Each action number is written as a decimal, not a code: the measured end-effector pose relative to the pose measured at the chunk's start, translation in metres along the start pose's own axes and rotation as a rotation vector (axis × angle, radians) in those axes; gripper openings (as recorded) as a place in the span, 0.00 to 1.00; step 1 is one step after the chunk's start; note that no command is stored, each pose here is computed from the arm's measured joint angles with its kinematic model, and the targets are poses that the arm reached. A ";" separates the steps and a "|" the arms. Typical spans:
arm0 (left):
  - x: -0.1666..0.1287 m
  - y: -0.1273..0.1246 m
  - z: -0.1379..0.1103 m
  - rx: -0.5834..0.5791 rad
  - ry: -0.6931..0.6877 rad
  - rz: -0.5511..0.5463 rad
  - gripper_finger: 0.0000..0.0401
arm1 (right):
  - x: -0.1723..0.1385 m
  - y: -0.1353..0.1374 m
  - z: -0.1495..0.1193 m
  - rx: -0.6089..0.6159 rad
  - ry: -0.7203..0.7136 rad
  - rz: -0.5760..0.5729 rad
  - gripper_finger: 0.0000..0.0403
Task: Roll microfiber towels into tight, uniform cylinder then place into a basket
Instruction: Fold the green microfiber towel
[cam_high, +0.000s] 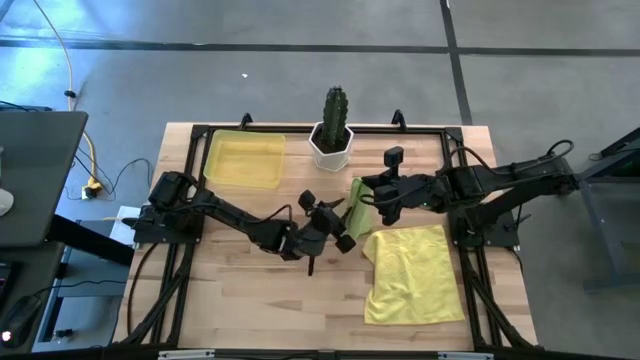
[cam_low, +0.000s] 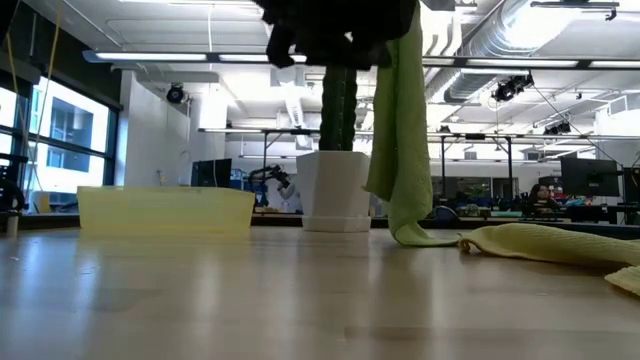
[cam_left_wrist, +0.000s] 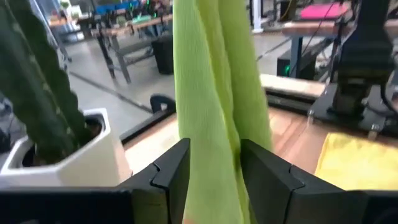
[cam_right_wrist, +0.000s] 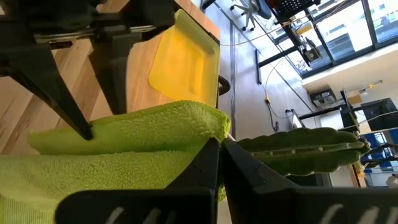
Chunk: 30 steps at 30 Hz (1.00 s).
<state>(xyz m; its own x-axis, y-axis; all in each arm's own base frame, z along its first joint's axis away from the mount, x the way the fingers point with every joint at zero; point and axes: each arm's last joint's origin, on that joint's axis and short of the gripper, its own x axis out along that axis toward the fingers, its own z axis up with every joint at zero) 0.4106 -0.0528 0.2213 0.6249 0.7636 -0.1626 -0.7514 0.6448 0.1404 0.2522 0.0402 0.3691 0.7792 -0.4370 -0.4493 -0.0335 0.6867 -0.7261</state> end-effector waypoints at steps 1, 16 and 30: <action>0.000 0.000 -0.003 0.001 0.018 0.001 0.33 | 0.000 0.000 0.000 0.000 0.000 0.000 0.00; 0.012 -0.019 -0.062 -0.050 0.221 -0.159 0.28 | 0.000 0.000 0.001 0.009 -0.006 -0.004 0.00; 0.015 -0.016 -0.066 0.005 0.266 -0.191 0.01 | 0.000 0.000 0.001 0.013 -0.007 -0.005 0.00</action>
<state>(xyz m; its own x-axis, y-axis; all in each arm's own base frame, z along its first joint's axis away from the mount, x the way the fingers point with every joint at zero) 0.4184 -0.0541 0.1517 0.6764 0.5936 -0.4360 -0.6247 0.7760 0.0873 0.2528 0.0403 0.3697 0.7834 -0.4366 -0.4423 -0.0217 0.6921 -0.7215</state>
